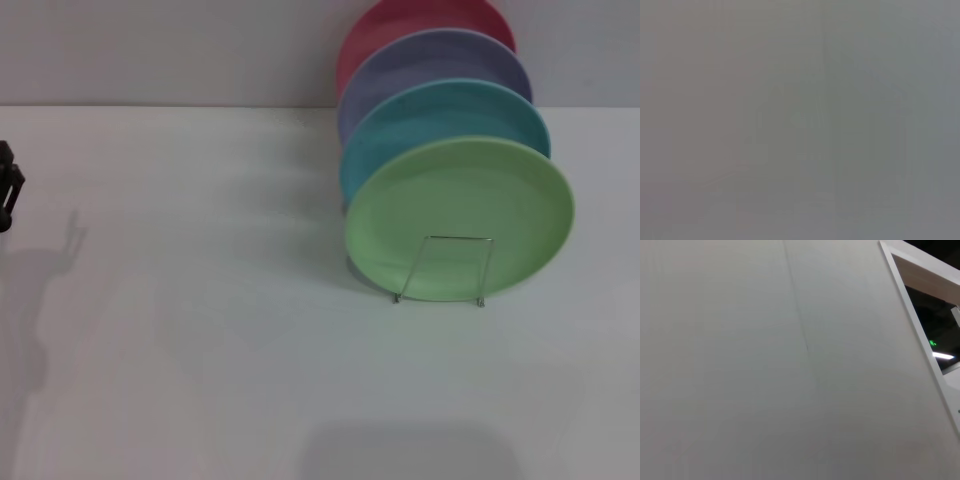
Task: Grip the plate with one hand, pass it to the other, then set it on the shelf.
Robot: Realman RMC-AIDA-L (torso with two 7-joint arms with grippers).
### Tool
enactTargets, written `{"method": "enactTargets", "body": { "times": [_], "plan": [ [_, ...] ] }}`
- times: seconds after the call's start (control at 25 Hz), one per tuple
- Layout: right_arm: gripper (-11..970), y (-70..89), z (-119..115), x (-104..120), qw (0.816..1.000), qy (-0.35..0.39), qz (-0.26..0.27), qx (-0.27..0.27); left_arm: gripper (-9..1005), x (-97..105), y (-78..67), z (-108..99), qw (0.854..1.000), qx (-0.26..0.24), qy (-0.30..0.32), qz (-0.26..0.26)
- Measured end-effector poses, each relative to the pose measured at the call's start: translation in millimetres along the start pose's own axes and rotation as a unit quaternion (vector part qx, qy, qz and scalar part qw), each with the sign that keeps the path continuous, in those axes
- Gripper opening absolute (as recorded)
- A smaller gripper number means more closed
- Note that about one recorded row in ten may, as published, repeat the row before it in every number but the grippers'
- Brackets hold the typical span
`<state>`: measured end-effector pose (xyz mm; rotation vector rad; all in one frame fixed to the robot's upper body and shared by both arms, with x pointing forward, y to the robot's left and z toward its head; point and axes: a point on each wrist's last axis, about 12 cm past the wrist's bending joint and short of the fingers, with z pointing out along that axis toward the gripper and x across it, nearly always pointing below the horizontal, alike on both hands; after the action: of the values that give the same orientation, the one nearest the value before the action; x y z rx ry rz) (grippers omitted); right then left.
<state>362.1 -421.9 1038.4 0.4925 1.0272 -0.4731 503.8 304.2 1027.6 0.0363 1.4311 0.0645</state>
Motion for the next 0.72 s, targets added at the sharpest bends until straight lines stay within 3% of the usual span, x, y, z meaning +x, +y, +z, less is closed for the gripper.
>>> {"method": "enactTargets", "body": {
  "times": [0.72],
  "plan": [
    [835, 1.6, -4.2, -0.1, 1.000, 0.006, 0.002, -0.016, 819, 5.6, 11.5, -11.8, 1.000, -0.011, 0.011, 0.017]
  ]
}}
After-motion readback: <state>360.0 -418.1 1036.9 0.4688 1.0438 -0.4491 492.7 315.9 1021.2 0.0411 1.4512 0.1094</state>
